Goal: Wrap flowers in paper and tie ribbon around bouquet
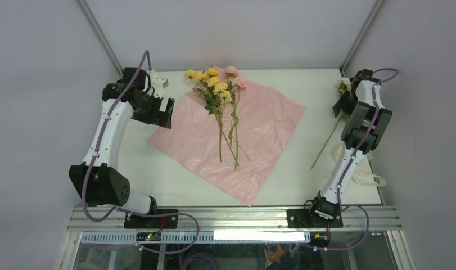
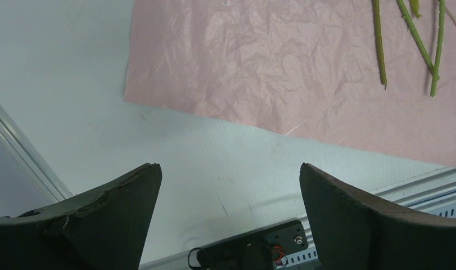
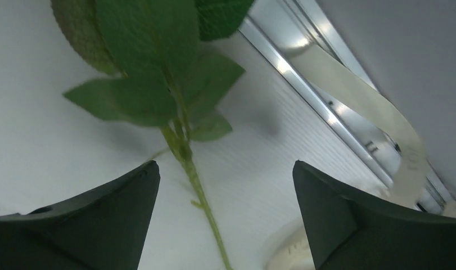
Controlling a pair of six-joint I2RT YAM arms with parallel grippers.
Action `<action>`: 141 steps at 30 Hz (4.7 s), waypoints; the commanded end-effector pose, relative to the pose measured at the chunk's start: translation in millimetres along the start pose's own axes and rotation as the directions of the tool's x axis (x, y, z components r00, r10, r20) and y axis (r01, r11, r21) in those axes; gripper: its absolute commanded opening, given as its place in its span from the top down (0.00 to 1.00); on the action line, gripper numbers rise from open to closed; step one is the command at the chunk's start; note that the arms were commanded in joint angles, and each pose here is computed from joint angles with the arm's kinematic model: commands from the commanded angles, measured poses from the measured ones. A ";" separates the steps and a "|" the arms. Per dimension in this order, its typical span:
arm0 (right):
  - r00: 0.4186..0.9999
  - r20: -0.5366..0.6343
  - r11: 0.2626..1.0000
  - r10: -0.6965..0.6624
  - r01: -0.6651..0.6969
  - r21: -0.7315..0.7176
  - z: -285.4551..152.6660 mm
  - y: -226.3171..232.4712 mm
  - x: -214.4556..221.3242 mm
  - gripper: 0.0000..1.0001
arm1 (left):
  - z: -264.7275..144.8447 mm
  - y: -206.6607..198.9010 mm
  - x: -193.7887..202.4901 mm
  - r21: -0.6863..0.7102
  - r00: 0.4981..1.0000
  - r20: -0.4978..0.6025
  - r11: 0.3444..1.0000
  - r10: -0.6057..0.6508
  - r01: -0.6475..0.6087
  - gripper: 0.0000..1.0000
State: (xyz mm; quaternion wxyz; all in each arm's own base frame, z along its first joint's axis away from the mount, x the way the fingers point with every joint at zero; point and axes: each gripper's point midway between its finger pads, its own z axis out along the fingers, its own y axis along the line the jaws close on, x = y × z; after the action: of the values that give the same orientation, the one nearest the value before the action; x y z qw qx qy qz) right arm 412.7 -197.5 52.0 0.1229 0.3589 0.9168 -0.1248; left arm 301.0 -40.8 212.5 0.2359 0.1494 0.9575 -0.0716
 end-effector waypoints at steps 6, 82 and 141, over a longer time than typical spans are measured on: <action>0.999 -0.029 0.990 -0.025 0.021 -0.140 33.8 33.3 -19.0 0.35 | 5.0 12.1 -9.3 -0.034 1.000 -0.007 0.999 0.014 -0.014 0.01; 0.855 -0.004 0.661 -0.519 0.399 -0.636 -230.1 122.3 352.4 0.35 | 41.0 -183.1 128.2 0.066 0.148 0.457 0.132 0.877 -0.989 0.02; 0.850 -0.338 0.665 -0.404 0.019 -0.747 -187.9 143.4 444.8 0.82 | 101.1 -302.1 110.9 0.007 0.276 0.549 0.326 0.789 -0.945 0.87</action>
State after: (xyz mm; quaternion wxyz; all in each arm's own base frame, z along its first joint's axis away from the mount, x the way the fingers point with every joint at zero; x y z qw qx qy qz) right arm 163.5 239.0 38.4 -0.0102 0.2386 0.9227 0.3028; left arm 131.8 -303.6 62.1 0.3508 0.7279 0.5749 -0.1287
